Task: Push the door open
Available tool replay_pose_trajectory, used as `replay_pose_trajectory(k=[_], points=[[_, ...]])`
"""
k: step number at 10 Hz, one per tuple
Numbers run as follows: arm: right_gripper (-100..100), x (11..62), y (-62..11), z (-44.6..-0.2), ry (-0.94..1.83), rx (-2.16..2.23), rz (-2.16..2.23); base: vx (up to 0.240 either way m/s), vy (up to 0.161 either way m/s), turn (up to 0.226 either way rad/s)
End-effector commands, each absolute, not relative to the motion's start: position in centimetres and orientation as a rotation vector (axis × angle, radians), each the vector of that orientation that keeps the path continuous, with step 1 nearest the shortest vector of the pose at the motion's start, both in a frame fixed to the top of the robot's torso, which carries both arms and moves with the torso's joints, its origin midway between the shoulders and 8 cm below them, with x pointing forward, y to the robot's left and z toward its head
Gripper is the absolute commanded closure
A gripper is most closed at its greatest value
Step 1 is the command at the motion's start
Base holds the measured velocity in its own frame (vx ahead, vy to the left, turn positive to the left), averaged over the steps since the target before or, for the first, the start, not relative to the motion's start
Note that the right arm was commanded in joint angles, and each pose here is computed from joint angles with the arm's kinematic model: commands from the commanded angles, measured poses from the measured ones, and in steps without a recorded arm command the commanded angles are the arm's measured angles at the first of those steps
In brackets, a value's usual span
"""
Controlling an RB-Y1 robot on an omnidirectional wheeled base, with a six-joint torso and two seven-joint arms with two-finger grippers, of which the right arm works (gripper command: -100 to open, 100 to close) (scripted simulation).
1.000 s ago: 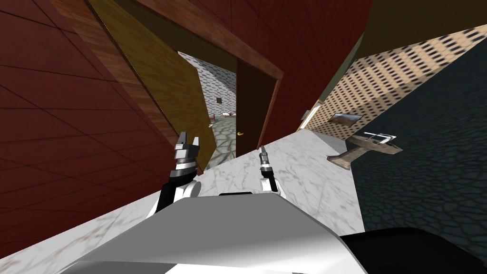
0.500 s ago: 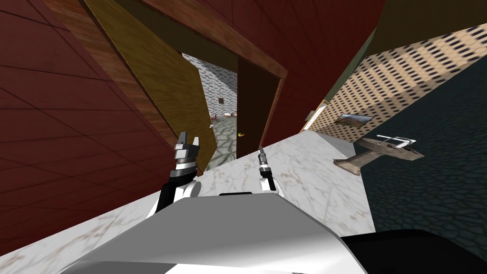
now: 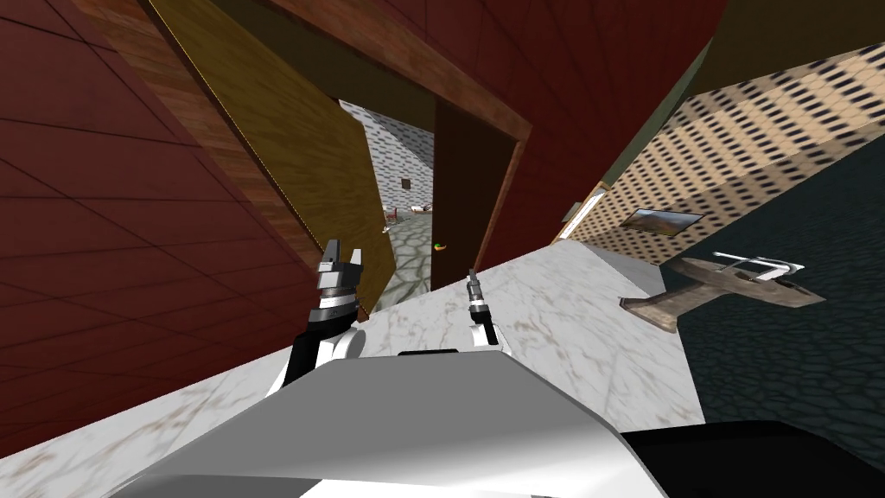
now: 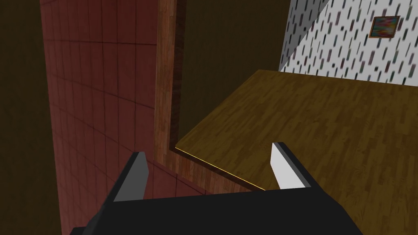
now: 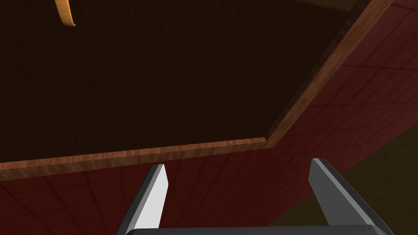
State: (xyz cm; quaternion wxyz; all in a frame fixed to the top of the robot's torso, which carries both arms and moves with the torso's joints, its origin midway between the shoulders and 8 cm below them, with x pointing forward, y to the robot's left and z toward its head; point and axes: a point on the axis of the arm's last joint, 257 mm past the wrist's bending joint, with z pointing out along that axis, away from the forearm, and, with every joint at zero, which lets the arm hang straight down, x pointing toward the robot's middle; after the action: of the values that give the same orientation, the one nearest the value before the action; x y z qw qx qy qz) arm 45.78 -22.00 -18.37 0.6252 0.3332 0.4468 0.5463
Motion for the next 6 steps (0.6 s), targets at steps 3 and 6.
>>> replay_pose_trajectory(k=[3,6], points=[[-100,46.5,-21.6,-20.4,1.052,0.792,1.259,0.100,-0.049,0.067],[-100,46.9,-21.3,-22.1,1.075,0.815,1.262,0.081,-0.039,0.073]])
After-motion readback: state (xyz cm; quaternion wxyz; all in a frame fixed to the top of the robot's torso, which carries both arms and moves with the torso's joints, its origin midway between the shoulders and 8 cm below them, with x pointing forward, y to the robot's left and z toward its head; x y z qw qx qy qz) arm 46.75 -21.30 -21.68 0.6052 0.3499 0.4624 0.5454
